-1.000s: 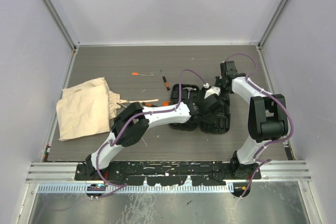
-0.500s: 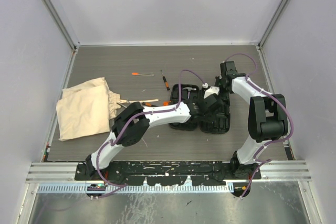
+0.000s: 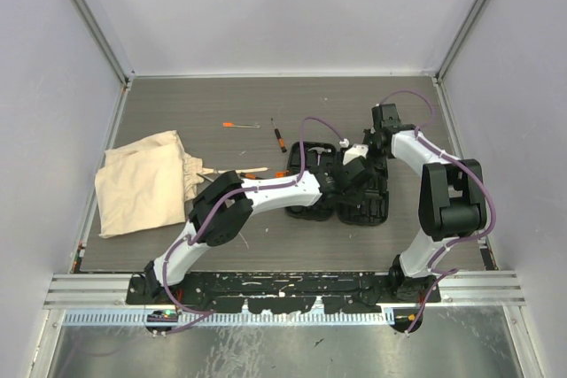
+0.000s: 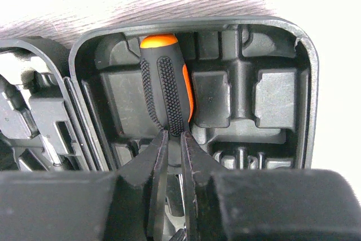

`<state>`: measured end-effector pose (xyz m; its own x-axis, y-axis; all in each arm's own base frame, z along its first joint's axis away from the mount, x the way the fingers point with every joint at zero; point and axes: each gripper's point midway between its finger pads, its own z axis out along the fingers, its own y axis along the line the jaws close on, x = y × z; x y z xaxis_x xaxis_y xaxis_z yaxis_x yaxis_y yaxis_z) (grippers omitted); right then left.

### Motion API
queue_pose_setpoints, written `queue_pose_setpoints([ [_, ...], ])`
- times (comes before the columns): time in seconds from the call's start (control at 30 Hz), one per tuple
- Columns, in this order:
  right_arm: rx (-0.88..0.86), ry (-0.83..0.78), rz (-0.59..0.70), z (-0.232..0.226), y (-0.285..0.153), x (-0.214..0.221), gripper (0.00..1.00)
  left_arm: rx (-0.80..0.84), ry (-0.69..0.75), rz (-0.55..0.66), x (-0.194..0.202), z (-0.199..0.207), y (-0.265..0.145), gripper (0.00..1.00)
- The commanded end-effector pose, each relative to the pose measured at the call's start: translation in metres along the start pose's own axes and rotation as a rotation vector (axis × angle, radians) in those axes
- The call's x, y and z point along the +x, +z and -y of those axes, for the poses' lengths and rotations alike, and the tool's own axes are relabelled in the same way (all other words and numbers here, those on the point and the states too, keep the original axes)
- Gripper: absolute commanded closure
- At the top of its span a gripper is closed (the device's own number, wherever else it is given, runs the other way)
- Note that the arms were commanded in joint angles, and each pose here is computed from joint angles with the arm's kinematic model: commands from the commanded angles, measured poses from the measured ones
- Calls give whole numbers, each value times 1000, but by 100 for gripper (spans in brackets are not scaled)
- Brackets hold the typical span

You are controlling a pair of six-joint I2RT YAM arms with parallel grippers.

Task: Sort the tools into containers
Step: Place the screwdriver in the storage box.

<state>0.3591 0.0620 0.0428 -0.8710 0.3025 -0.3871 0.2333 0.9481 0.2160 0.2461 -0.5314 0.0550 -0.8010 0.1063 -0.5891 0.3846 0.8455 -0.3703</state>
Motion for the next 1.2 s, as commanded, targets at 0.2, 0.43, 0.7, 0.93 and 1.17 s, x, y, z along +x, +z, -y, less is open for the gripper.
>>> queue_pose_setpoints([
  [0.2,162,12,-89,41,30,39,82,-189,61,-203,89,-67,41,100],
  [0.43,156,16,-88,40,30,39,83,-270,98,-261,114,-85,48,100],
  [0.7,156,22,-99,41,33,44,83,-386,132,-355,140,-112,49,100],
  [0.93,162,25,-111,43,36,48,83,-499,187,-440,152,-134,43,100],
  [1.17,147,37,-118,41,38,52,83,-573,224,-521,164,-149,36,100],
])
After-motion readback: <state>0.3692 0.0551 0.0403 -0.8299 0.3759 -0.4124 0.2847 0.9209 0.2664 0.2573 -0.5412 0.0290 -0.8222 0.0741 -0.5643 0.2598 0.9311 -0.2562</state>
